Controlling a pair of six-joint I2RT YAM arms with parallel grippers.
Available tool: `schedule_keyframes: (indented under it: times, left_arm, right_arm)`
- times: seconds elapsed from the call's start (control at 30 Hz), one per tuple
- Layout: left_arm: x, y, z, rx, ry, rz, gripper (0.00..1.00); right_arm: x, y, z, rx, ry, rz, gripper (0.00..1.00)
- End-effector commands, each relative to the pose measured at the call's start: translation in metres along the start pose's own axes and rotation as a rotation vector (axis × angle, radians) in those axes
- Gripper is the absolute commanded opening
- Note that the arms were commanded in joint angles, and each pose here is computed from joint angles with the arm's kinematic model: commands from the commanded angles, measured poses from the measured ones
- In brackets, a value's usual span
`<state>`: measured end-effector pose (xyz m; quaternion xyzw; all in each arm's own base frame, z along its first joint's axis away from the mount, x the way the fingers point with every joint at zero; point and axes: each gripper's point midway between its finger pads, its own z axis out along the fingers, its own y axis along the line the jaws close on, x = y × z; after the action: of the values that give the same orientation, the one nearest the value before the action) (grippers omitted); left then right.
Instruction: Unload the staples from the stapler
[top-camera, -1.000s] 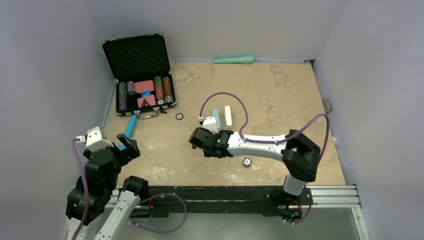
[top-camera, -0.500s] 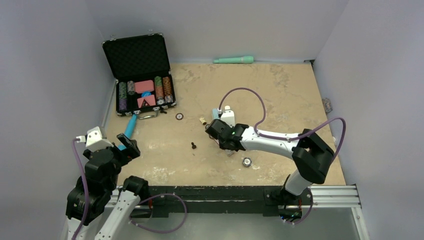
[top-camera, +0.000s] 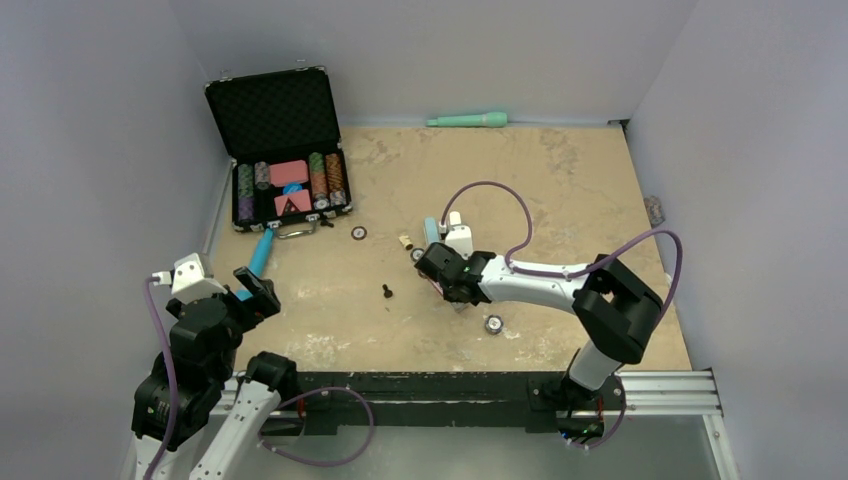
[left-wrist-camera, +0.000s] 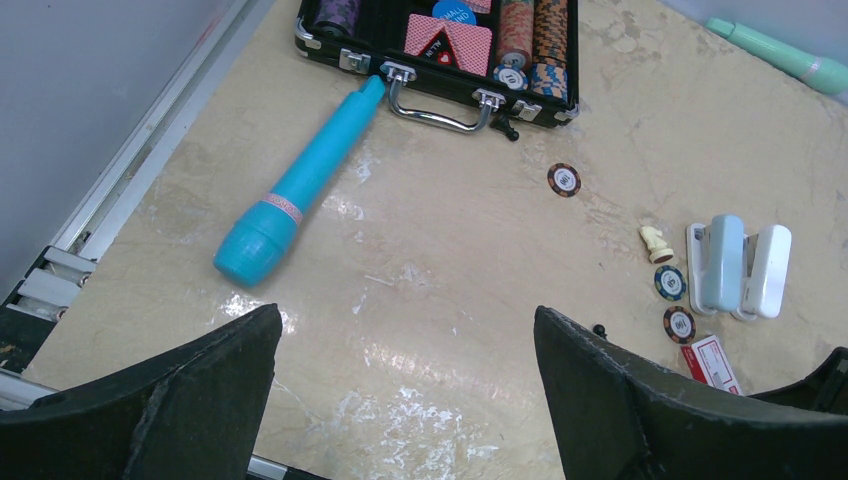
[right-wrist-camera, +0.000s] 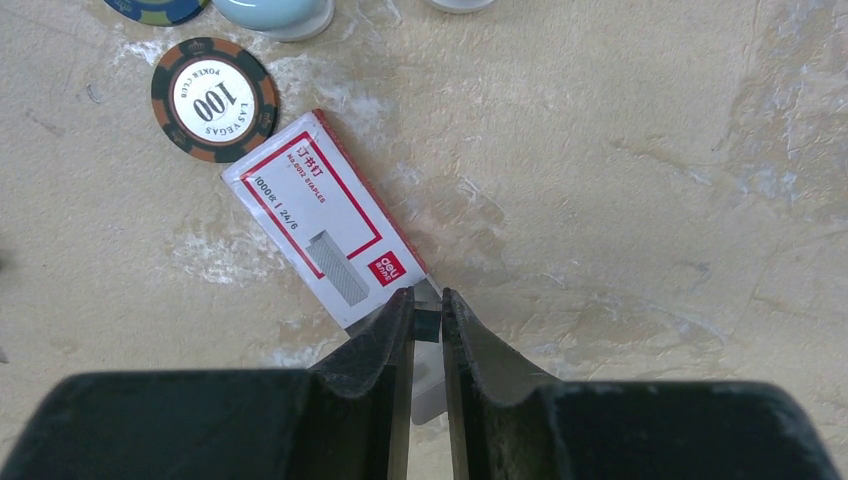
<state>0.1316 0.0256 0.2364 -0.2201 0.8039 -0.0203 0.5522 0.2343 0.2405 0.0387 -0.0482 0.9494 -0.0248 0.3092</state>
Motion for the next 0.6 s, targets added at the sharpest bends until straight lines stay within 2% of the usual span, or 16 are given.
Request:
schedule_keyframes:
  times: [0.0,0.57]
  left_arm:
    - [-0.0048,-0.0031,0.0037,0.003,-0.014,0.022,1.0]
    - [-0.0056,-0.0027,0.0031,0.004,-0.018,0.02,1.0]
  right_arm:
    - [-0.0046,0.002,0.0035,-0.008,-0.026,0.004,0.19]
    - [0.0018,0.0015,0.0017,-0.029,-0.006,0.027,0.19]
